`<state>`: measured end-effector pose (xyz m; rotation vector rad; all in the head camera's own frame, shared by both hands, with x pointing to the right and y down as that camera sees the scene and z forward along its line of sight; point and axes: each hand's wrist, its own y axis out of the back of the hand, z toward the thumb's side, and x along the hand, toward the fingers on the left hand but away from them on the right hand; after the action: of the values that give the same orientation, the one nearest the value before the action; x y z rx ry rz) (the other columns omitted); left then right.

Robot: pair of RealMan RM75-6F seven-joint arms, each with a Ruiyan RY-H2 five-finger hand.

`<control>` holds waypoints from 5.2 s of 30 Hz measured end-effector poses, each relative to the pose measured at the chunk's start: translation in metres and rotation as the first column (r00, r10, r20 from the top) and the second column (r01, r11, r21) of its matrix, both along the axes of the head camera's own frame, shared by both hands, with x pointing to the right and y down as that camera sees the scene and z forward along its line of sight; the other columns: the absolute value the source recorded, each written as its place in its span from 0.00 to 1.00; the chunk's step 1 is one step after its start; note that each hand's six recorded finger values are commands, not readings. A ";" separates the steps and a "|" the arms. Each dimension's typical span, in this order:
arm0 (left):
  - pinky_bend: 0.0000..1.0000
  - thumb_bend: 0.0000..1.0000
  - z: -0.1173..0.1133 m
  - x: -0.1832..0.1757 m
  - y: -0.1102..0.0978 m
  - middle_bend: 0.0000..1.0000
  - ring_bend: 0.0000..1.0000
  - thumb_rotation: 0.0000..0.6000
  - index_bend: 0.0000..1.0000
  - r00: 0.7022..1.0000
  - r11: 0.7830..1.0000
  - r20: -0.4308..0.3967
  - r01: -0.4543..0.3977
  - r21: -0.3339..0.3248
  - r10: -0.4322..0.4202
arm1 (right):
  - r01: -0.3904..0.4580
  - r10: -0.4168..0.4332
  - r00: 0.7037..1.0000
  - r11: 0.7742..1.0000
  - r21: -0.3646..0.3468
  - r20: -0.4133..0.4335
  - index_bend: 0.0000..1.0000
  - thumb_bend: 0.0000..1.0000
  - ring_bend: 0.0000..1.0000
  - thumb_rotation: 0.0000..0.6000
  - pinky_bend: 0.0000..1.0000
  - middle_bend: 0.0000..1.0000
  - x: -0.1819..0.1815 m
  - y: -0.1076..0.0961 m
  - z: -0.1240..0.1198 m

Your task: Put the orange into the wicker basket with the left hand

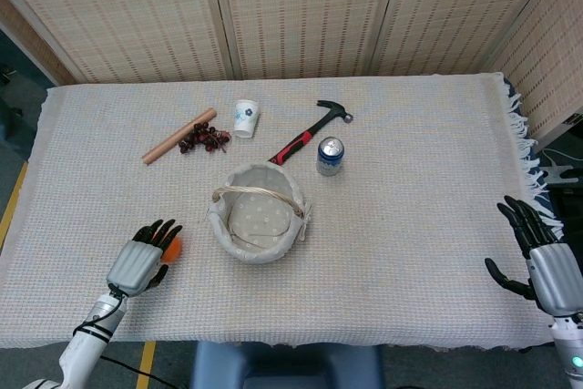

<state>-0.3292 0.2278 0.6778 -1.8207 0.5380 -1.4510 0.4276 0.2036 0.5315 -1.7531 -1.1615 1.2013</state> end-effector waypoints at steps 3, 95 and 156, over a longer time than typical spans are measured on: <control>0.14 0.42 0.008 -0.001 0.002 0.00 0.00 1.00 0.00 1.000 1.000 -0.001 0.015 -0.026 -0.015 | 0.003 -0.003 1.000 1.000 -0.005 -0.003 0.00 0.22 0.00 1.00 0.19 0.00 -0.001 0.001 0.001; 0.76 0.55 -0.060 0.156 -0.055 0.57 0.69 1.00 0.49 0.932 0.931 -0.342 0.222 0.290 -0.116 | 0.028 -0.030 0.999 0.995 -0.097 -0.016 0.00 0.22 0.00 1.00 0.20 0.00 -0.006 0.001 0.015; 0.11 0.28 -0.051 0.155 -0.039 0.00 0.00 1.00 0.00 0.930 0.959 -0.367 0.133 0.250 -0.033 | 0.023 -0.027 0.999 0.993 -0.119 -0.029 0.00 0.22 0.00 1.00 0.20 0.00 -0.002 -0.001 0.017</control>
<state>-0.1740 0.1886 0.6269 -1.8630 0.9605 -1.0337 0.4252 0.2027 0.5490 -1.8248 -1.0663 1.3007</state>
